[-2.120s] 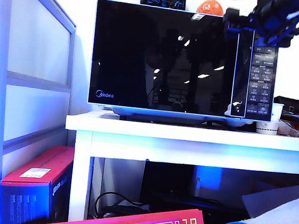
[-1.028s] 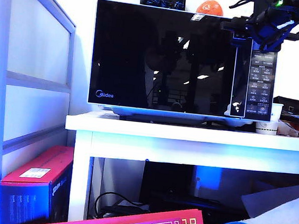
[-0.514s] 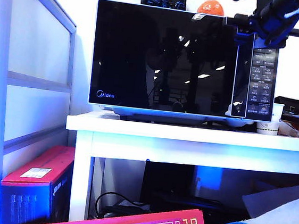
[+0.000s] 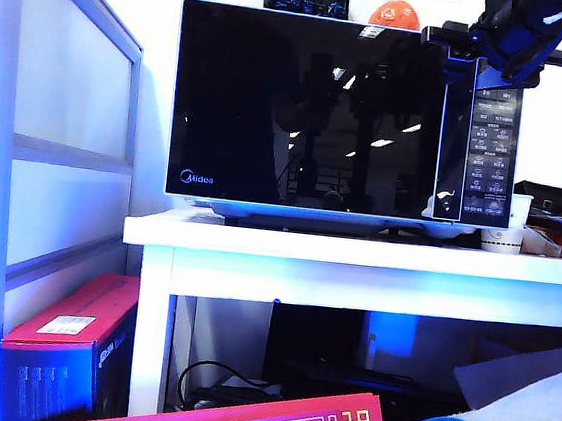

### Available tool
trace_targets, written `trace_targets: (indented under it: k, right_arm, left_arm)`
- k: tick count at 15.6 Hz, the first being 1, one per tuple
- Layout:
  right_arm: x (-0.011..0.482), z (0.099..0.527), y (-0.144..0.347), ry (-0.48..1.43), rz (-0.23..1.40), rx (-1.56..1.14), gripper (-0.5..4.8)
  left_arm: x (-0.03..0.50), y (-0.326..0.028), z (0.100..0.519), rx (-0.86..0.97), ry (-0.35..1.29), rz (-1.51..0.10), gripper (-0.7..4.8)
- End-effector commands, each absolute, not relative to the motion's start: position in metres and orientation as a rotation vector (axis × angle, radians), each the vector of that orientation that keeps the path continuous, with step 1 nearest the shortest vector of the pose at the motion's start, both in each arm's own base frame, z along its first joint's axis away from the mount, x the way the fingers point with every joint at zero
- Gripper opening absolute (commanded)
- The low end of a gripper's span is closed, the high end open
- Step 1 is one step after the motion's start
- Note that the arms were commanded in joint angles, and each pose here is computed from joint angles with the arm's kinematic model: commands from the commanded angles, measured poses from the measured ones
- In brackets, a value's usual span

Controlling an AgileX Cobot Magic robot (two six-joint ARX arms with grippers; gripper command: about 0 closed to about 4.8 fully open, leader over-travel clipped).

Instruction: Open the microwave door, place the orange inside the microwave, then close the microwave door.

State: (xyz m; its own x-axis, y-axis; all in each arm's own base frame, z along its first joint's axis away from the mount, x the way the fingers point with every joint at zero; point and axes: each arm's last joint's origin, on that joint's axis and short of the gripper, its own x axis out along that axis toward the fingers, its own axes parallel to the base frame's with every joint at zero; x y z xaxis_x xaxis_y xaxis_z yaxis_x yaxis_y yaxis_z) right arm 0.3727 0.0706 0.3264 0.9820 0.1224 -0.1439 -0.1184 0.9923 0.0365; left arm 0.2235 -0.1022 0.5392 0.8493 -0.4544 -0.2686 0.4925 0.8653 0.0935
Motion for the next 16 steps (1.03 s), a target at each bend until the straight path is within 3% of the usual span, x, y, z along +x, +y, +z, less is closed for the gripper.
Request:
trace_targets:
  k: [1, 8, 9, 10, 11, 16]
  right_arm:
    - [0.365, 0.336, 0.067, 0.151, 0.101, 0.028, 2.38]
    - [0.358, 0.345, 0.066, 0.134, 0.102, 0.030, 2.43]
    - [0.358, 0.345, 0.066, 0.133, 0.102, 0.030, 2.61]
    - [0.358, 0.346, 0.066, 0.124, 0.102, 0.032, 4.27]
    - [0.358, 0.347, 0.066, 0.115, 0.102, 0.033, 4.79]
    - [0.365, 0.348, 0.067, 0.031, 0.103, 0.044, 4.79]
  left_arm:
    - [0.222, -0.102, 0.541, 0.162, 0.226, -0.506, -0.05]
    - [0.222, -0.102, 0.541, 0.162, 0.226, -0.506, -0.05]
    - [0.222, -0.102, 0.541, 0.162, 0.226, -0.506, -0.05]
    - [0.222, -0.102, 0.541, 0.162, 0.226, -0.506, -0.05]
    - [0.222, -0.102, 0.541, 0.162, 0.226, -0.506, -0.05]
    - [0.222, -0.102, 0.541, 0.162, 0.226, -0.506, -0.05]
